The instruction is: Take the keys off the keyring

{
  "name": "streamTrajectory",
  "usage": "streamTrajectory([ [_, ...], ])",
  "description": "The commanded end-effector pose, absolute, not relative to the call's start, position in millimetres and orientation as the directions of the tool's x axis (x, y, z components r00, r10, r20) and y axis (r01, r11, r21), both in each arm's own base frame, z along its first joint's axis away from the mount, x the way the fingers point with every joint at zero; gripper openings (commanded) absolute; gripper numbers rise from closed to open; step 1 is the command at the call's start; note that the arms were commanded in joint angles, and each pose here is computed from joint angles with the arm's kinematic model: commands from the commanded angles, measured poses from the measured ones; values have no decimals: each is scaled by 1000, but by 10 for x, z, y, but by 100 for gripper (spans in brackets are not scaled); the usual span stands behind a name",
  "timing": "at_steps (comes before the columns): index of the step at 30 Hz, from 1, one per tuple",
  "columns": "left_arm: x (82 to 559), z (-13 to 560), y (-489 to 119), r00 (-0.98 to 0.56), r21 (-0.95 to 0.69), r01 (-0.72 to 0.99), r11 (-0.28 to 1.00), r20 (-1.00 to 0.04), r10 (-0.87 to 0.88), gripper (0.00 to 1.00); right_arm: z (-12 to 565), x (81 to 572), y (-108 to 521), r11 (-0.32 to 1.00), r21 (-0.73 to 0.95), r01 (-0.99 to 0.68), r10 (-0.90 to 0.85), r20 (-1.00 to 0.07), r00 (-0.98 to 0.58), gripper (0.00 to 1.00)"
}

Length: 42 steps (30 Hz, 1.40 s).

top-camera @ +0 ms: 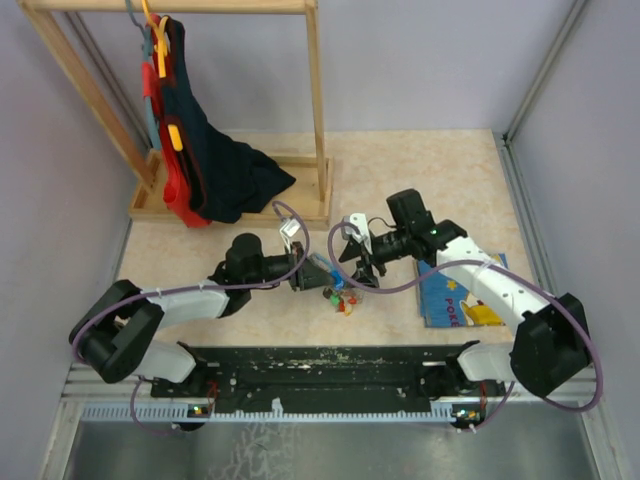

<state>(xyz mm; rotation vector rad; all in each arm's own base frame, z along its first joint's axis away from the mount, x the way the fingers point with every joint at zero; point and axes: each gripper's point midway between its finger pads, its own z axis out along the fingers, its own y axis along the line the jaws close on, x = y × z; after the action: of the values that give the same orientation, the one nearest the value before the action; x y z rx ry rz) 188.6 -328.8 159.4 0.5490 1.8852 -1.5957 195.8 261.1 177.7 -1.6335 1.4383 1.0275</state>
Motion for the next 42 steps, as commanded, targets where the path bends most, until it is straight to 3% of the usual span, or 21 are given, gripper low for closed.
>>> streamTrajectory([
  [1, 2060, 1697, -3257, -730, -750, 619, 234, -659, -182, 0, 1867, 1980, 2748, -97, 51, -994, -357, -934, -13, 65],
  [19, 2255, 1557, -3154, -819, -888, 348, 300, -444, -364, 1, 1587, 2205, 2854, 51, -35, -998, -466, -885, 7, 64],
  [35, 2383, 1220, -3010, -834, -930, -103, 352, -112, -540, 0, 1423, 2257, 2940, 68, -235, -970, -557, -815, 159, 60],
  [42, 2367, 1209, -3063, -837, -933, -182, 312, -20, -547, 0, 1337, 2273, 3021, 70, -318, -946, -608, -765, 212, 56],
])
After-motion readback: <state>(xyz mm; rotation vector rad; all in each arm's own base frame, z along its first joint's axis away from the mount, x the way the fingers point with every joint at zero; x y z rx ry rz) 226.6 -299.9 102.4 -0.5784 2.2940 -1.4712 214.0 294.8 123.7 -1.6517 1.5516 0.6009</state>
